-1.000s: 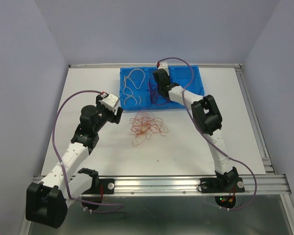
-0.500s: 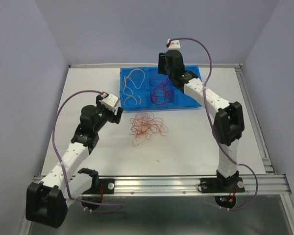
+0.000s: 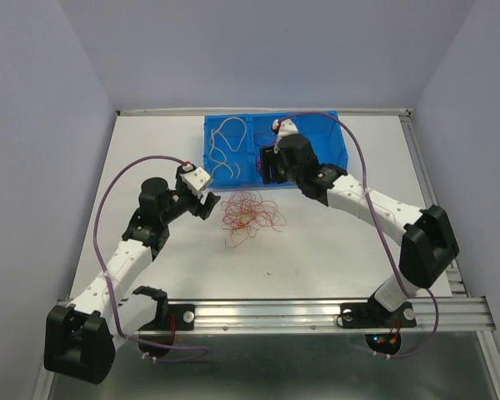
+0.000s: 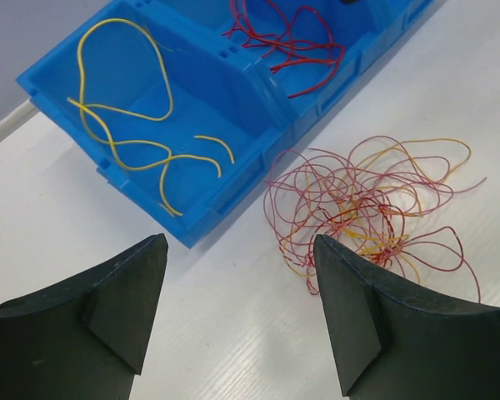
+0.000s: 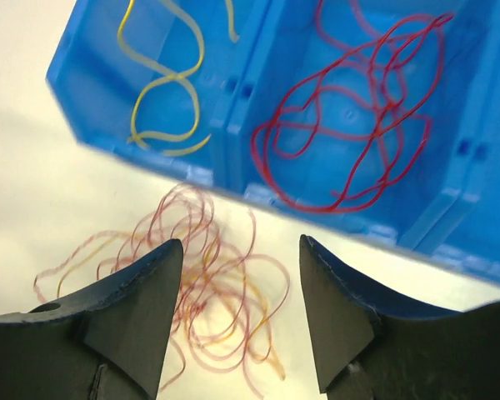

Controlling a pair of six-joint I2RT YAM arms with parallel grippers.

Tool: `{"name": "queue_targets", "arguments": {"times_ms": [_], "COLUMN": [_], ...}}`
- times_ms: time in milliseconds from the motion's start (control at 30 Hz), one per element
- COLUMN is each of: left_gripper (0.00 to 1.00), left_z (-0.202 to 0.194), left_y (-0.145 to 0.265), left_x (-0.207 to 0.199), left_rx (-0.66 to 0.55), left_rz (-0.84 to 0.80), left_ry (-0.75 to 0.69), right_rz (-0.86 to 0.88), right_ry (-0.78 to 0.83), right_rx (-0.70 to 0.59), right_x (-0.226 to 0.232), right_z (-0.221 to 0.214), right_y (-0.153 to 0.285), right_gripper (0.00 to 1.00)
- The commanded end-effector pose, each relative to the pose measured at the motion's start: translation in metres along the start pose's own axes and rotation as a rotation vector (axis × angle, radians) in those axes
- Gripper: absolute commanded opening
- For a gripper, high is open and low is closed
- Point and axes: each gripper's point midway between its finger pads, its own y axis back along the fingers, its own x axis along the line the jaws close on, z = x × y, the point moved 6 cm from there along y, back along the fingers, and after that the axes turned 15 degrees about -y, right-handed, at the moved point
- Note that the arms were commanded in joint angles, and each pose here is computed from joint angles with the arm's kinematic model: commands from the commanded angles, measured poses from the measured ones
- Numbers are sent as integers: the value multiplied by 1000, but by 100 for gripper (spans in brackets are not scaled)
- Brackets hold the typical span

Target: Untangle the cables

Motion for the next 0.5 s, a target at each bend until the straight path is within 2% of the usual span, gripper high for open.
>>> {"name": "queue_targets", "arguments": {"times_ms": [0, 67, 233, 300, 467], "left_gripper": [82, 82, 82, 82, 82], "left_z": [19, 17, 13, 11, 10], "left_y": [-3, -5, -9, -10, -11], "left_x": [0, -6, -9, -9, -8], "left_rx": [-74, -70, -55, -46, -38], "left_rz": [-98, -138, -150, -149, -143], "left_ry": [-66, -67, -76, -77, -78], "right_rz": [78, 79, -58, -79, -121], "right_ry": [7, 1, 13, 18, 45], "right_rx": [71, 84, 159, 205, 256], "right_x": [9, 7, -29, -35, -42], "right_z": [-31, -40, -85, -98, -111], "right_y": [23, 31, 27, 25, 19], "right_gripper": [64, 64, 64, 57, 57]}}
